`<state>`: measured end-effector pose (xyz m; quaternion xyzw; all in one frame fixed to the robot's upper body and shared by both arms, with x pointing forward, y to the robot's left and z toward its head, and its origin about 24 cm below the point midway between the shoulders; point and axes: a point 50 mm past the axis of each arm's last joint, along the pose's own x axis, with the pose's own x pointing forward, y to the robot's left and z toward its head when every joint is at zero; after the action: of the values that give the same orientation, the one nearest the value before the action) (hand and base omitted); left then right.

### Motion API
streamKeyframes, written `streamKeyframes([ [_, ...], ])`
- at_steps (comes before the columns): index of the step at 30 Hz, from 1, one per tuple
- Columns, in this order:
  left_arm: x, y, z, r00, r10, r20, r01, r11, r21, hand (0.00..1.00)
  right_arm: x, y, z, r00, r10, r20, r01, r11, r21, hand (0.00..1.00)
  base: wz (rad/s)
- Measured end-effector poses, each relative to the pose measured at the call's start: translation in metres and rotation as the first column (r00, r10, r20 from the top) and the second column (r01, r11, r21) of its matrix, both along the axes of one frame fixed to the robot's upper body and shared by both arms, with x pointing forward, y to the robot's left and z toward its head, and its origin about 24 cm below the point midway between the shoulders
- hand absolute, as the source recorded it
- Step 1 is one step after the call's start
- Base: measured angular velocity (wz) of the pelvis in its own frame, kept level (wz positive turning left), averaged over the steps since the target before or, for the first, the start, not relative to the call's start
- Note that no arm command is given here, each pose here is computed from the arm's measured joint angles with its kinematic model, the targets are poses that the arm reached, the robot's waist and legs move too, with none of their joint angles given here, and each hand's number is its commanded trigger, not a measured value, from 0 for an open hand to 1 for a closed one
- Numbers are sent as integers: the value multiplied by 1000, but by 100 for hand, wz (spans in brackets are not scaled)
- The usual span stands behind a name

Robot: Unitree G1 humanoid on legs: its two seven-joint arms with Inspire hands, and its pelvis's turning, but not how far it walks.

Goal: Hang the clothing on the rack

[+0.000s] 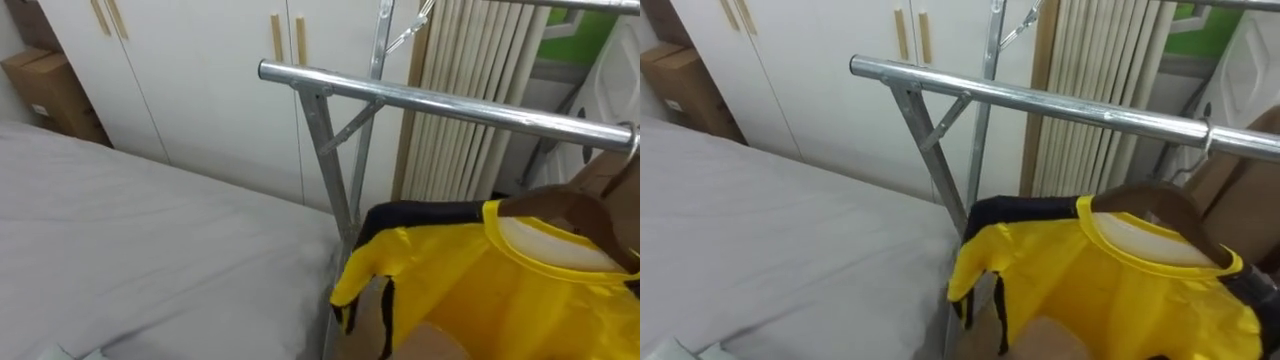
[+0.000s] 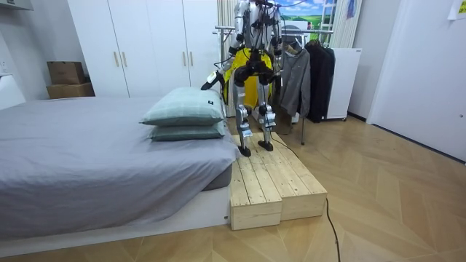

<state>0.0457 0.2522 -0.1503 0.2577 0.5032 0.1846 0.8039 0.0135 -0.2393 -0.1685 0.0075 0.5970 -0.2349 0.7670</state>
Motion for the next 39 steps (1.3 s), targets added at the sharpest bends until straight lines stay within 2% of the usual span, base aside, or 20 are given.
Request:
streamKeyframes([
  [5,-1,-2,-1,1000,12,-13,-12,1000,-5,0,-6,3,-2,999,-38,-21,38,999,38,0,0],
  [17,-5,-2,-3,998,49,-31,-50,998,-27,0,-1,3,-2,999,-22,-27,24,993,112,0,0],
  [39,-1,-1,-3,995,102,-9,-102,993,-59,0,5,2,-2,999,4,-41,2,991,134,0,1],
])
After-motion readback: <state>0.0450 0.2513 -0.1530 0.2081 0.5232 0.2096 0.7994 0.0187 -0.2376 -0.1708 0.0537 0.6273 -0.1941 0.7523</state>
